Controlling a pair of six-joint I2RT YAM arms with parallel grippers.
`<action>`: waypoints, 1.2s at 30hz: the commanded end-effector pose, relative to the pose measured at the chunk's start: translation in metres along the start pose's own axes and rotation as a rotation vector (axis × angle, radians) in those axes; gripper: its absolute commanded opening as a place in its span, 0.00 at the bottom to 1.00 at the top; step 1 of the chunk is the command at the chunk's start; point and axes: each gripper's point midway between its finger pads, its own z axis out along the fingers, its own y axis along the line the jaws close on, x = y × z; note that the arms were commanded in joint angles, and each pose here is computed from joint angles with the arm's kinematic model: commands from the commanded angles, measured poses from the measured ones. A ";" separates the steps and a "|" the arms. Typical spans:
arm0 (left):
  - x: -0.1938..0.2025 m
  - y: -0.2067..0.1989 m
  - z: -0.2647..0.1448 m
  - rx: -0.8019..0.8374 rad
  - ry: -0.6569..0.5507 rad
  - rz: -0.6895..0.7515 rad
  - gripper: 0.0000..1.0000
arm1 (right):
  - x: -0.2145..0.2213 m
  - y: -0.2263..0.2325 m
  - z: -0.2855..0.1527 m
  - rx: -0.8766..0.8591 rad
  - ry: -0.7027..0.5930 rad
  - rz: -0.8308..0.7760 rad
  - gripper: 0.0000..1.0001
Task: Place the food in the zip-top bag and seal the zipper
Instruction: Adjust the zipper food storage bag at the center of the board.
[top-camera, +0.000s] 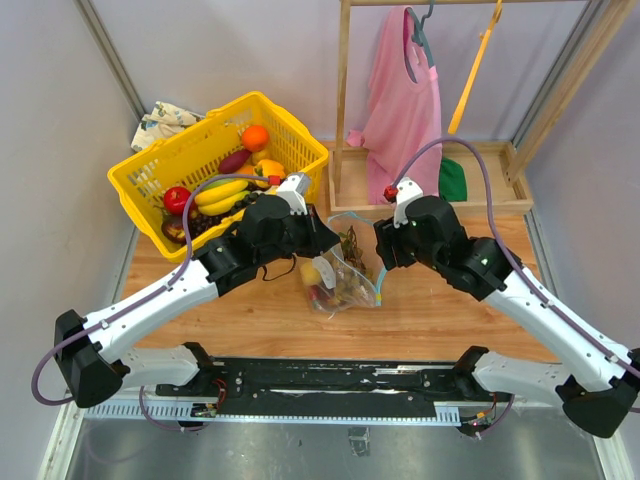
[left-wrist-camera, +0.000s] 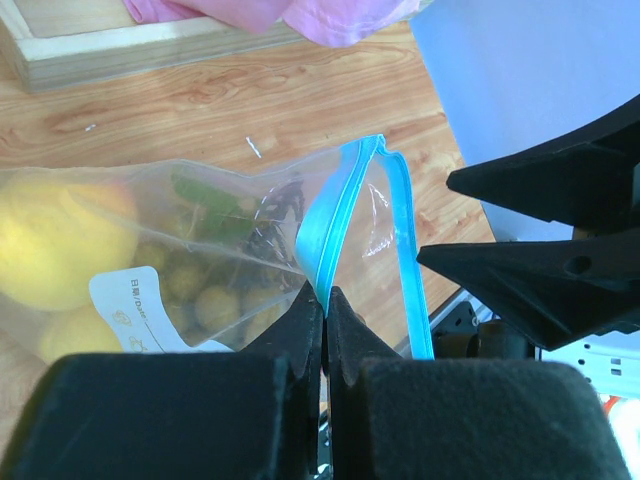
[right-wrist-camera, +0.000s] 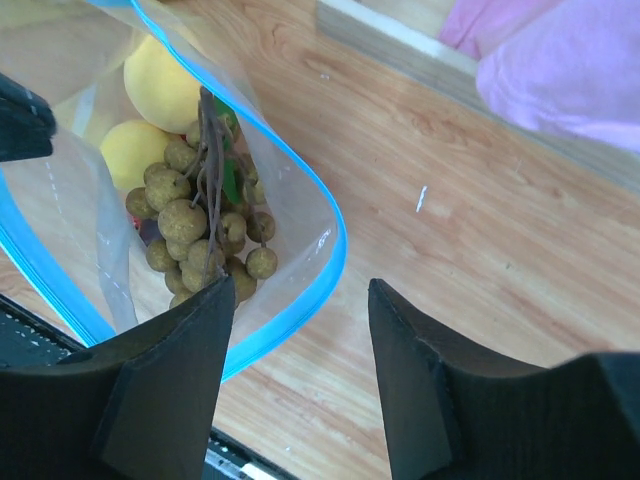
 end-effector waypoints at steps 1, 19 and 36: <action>-0.017 -0.010 -0.005 0.039 -0.067 -0.009 0.00 | 0.020 -0.005 0.004 0.040 0.083 0.119 0.57; -0.019 -0.010 -0.005 0.036 -0.079 -0.016 0.00 | 0.047 0.020 0.022 -0.036 0.167 0.270 0.41; -0.020 -0.013 -0.009 0.035 -0.056 -0.005 0.02 | -0.008 -0.005 -0.015 0.011 0.103 0.071 0.01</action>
